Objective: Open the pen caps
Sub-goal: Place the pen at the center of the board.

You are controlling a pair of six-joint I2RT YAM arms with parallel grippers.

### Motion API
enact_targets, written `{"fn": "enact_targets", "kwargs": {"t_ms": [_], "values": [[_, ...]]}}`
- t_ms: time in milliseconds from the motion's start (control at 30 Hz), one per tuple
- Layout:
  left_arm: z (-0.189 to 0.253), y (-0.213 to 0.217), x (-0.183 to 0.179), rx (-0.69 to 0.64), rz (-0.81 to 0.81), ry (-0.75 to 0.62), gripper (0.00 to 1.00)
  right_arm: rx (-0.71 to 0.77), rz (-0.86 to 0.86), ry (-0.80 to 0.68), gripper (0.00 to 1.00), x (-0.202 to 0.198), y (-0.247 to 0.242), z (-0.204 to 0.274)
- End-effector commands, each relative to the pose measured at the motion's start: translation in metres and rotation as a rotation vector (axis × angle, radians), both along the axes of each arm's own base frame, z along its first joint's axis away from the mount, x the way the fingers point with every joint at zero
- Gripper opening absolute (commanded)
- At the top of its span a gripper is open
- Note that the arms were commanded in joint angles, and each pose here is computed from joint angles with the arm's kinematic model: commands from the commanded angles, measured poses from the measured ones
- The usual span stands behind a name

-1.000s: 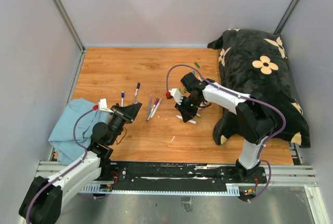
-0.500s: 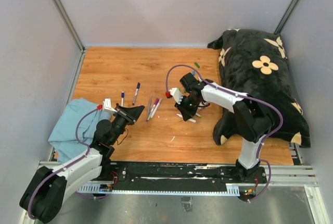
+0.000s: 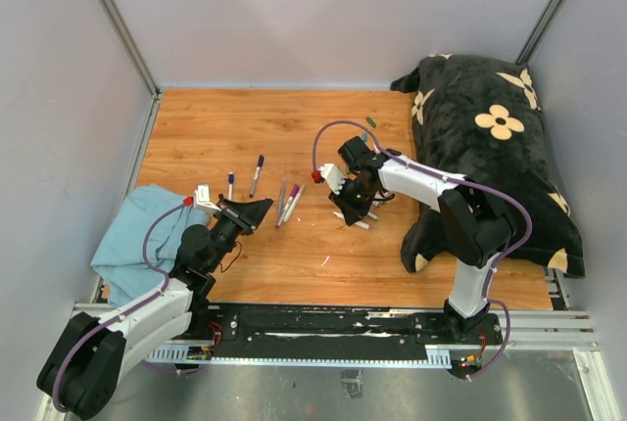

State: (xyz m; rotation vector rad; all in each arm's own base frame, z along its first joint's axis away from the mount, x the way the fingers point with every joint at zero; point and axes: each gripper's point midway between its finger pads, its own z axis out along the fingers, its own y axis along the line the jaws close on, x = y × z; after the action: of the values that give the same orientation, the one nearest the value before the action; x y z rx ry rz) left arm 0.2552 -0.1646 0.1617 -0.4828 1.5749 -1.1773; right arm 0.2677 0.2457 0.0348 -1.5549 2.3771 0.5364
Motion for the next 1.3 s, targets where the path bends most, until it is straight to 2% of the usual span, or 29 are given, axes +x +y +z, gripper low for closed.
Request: {"fn": "enact_targets", "kwargs": {"t_ms": [0,567,867,1267], "values": [[0.012,0.0,0.001,-0.021,-0.003,-0.039,0.0,-0.023,-0.029,0.0,0.04,0.002,-0.003,-0.005],[0.01,-0.001,0.001,-0.023,-0.01,-0.026,0.0,-0.045,-0.08,-0.027,0.08,0.01,-0.005,-0.01],[0.009,-0.002,0.0,-0.026,-0.014,-0.02,0.0,-0.107,-0.123,-0.043,0.09,0.016,-0.01,-0.021],[0.007,-0.003,0.0,-0.027,-0.017,-0.012,0.0,-0.112,-0.133,-0.057,0.24,0.019,-0.01,-0.019]]}}
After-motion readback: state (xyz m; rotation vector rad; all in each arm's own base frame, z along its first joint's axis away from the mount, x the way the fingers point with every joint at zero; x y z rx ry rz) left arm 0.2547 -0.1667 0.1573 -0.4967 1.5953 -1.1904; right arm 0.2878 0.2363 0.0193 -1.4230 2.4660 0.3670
